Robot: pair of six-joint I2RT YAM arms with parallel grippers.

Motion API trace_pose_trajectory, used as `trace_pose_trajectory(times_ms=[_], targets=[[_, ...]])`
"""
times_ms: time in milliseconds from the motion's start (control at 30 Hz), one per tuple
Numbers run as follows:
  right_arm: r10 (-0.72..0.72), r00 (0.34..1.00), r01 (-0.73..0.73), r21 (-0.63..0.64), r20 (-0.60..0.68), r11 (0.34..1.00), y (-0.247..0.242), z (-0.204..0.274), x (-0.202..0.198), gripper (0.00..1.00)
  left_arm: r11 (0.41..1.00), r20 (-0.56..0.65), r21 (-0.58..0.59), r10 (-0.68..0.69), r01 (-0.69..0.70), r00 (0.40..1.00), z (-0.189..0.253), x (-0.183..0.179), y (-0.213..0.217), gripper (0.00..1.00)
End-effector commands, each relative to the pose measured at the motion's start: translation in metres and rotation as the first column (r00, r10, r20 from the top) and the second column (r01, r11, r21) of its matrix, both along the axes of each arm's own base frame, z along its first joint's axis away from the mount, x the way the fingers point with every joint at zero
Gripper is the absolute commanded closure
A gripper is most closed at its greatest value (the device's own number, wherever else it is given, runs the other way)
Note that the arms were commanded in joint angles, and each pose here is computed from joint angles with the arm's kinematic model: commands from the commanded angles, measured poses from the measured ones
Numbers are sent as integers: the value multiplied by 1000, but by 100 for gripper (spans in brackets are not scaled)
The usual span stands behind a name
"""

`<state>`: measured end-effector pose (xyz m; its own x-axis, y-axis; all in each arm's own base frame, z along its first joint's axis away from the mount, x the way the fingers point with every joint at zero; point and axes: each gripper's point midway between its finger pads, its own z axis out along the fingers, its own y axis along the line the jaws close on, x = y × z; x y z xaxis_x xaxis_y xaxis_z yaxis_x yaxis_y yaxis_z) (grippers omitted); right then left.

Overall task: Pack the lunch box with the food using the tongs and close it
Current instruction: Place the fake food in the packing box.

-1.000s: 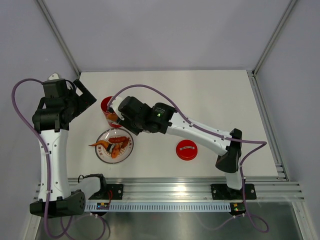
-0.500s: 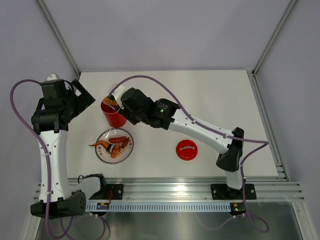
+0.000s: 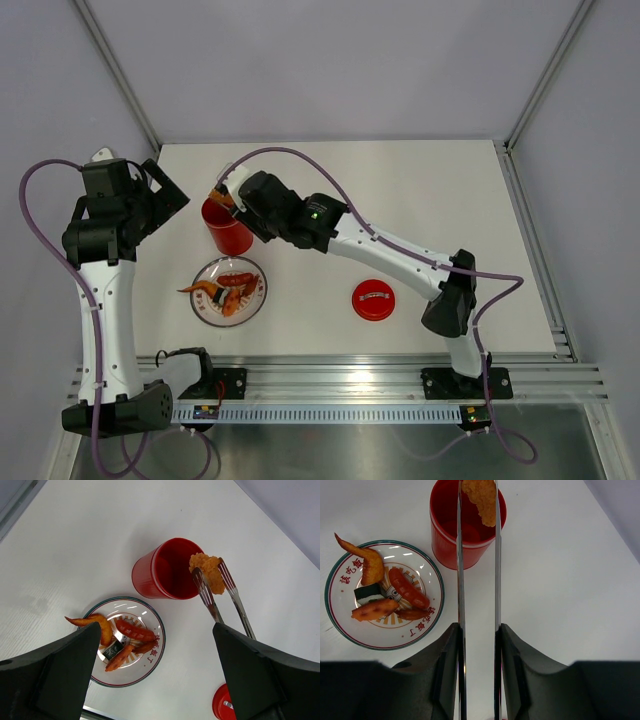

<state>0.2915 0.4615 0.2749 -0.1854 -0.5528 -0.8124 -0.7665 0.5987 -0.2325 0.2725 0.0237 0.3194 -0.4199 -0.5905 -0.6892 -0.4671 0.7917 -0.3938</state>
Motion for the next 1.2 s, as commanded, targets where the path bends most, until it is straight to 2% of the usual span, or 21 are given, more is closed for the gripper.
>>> trace_pose_trajectory(times_ms=[0, 500, 667, 767, 900, 933, 1033, 1167], targets=[[-16, 999, 11, 98, 45, 995, 12, 26, 13, 100, 1000, 31, 3, -14, 14, 999, 6, 0, 0, 1], [-22, 1000, 24, 92, -21, 995, 24, -11, 20, 100, 1000, 34, 6, -20, 20, 999, 6, -4, 0, 1], [-40, 998, 43, 81, -38, 996, 23, -21, 23, 94, 1000, 34, 7, -21, 21, 999, 6, -4, 0, 1], [-44, 998, 47, 77, -50, 996, 23, -25, 24, 88, 1000, 32, 5, -22, 22, 999, 6, -4, 0, 1], [-47, 997, 51, 76, -60, 996, 22, -28, 25, 75, 1000, 33, 3, -24, 24, 999, 6, -4, 0, 1], [-49, 997, 54, 77, -61, 996, 22, -28, 25, 65, 1000, 31, 3, -23, 23, 999, 6, -3, 0, 1], [-50, 997, 55, 79, -61, 995, 22, -27, 25, 53, 1000, 30, 2, -24, 24, 999, 5, -3, 0, 1], [-49, 997, 53, 77, -63, 996, 22, -28, 25, 49, 1000, 25, 0, -26, 26, 999, 3, -2, 0, 1]])
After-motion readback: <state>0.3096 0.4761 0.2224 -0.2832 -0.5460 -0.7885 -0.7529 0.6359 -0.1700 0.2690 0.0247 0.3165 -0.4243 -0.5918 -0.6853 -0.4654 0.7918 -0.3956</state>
